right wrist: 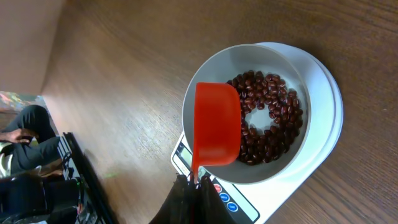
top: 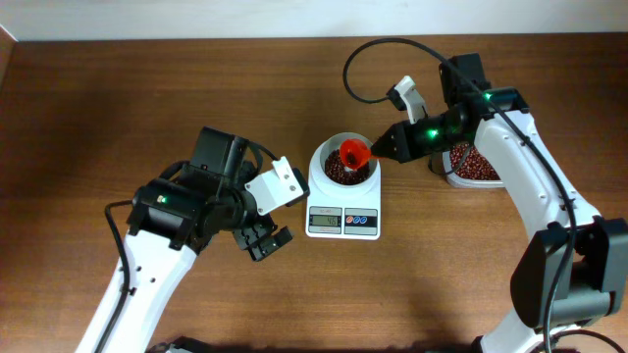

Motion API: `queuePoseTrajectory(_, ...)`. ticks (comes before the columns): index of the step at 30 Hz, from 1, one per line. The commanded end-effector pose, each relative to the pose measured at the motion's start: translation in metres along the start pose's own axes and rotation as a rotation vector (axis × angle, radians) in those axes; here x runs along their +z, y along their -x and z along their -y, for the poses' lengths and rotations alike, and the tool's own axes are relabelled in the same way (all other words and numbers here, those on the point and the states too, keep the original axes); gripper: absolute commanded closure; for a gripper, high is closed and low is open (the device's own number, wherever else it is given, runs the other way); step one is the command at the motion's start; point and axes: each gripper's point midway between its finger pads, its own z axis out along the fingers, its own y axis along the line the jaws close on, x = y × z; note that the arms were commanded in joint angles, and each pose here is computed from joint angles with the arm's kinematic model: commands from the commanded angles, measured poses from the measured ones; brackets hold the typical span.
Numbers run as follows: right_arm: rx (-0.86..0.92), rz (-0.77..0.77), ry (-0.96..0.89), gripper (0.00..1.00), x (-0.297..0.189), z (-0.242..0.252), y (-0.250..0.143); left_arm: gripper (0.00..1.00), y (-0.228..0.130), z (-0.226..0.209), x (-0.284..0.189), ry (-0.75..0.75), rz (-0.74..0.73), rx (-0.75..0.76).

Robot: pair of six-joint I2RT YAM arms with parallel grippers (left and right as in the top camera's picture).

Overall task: Scoop and weigh 50g on scale
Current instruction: 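Move the scoop with the right gripper back into the bean tub, then scoop red beans and carry the scoop over the white bowl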

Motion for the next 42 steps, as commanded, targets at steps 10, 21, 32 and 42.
queuePoseTrajectory(10,0.261,0.210,-0.317,0.96,-0.175,0.082,-0.028,0.01,0.006,-0.002,-0.005,0.003,0.023,0.018)
queuePoseTrajectory(21,0.178,-0.073,-1.144,0.96,-0.188,0.137,-0.036,0.01,0.006,-0.002,-0.005,0.003,0.023,0.018)
queuePoseTrajectory(32,-0.229,0.091,-0.143,0.96,-0.077,-0.018,0.017,0.01,0.006,-0.002,-0.005,0.003,0.023,0.018)
queuePoseTrajectory(42,-0.405,-0.172,-0.379,0.96,0.037,0.018,-0.018,0.01,0.006,-0.002,-0.005,0.003,0.023,0.018)
